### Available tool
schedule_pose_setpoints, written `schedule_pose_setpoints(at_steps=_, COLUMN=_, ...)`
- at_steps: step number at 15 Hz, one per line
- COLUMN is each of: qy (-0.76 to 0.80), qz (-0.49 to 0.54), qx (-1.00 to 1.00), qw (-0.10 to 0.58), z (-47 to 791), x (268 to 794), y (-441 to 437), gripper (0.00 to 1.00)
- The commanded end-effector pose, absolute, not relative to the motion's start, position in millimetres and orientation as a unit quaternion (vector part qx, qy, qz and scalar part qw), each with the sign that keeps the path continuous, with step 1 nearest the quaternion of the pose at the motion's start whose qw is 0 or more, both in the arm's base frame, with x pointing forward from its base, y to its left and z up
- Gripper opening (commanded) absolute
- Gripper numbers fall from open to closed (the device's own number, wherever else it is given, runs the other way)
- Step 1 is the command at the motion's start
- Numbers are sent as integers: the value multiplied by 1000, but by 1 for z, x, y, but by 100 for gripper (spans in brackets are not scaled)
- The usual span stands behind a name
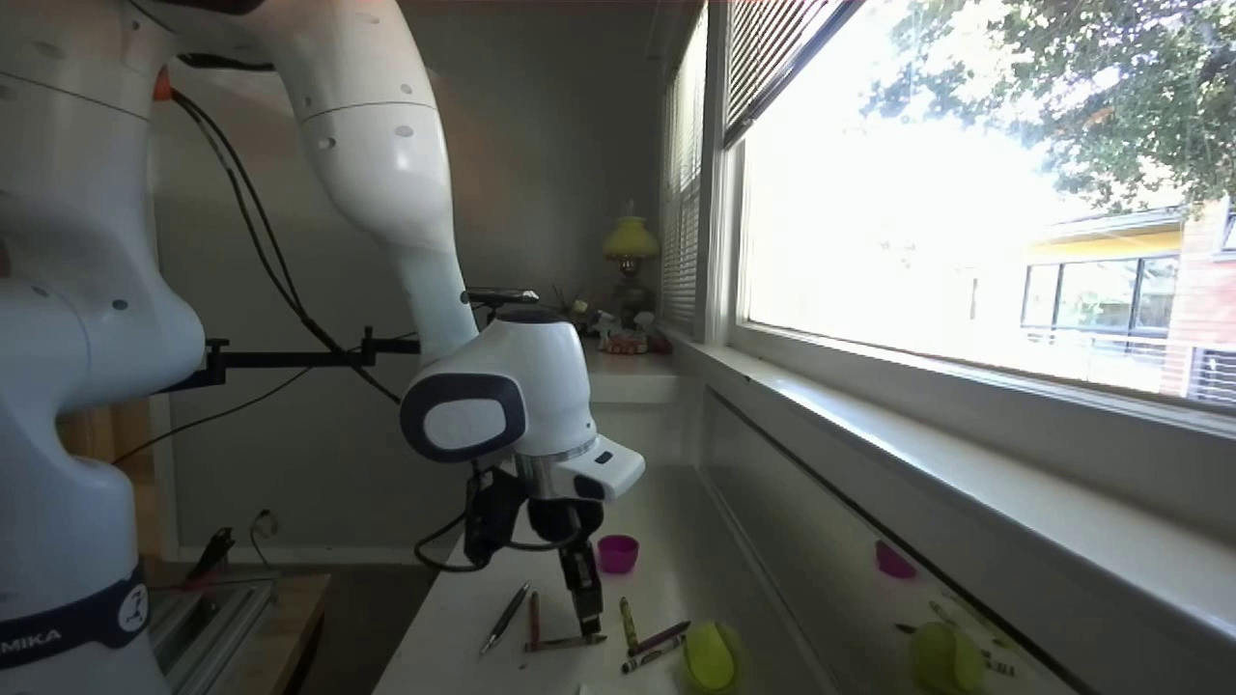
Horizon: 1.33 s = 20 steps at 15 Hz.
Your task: Move one crayon to the right.
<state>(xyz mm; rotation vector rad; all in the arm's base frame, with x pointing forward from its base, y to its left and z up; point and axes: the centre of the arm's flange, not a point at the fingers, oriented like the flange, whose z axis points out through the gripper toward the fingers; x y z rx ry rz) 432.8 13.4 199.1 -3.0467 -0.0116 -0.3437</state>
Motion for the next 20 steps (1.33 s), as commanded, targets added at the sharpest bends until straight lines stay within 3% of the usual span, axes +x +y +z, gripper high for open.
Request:
schedule_pose_setpoints(at_steps=1, qy=-30, qz=-113, qx=-991, qw=71, z=272, x=442, y=10, gripper=66)
schedule_pose_setpoints(at_steps=6, qy=17, qz=-79, qx=-991, qw=107, z=347, x=468, y=33, gripper=99)
schedule_pose_setpoints(at_steps=16, qy=-39, qz=-13, qx=-999, qw=27, z=456, x=451, y=28, gripper=100)
schedule_pose_setpoints(at_steps=17, qy=-34, qz=-19, qx=-998, qw=52, z=437, x=453, y=24, gripper=100)
schedule_pose_setpoints(at_steps=20, qy=-40, qz=-21, qx=-998, qw=41, z=447, x=452, y=26, gripper=100)
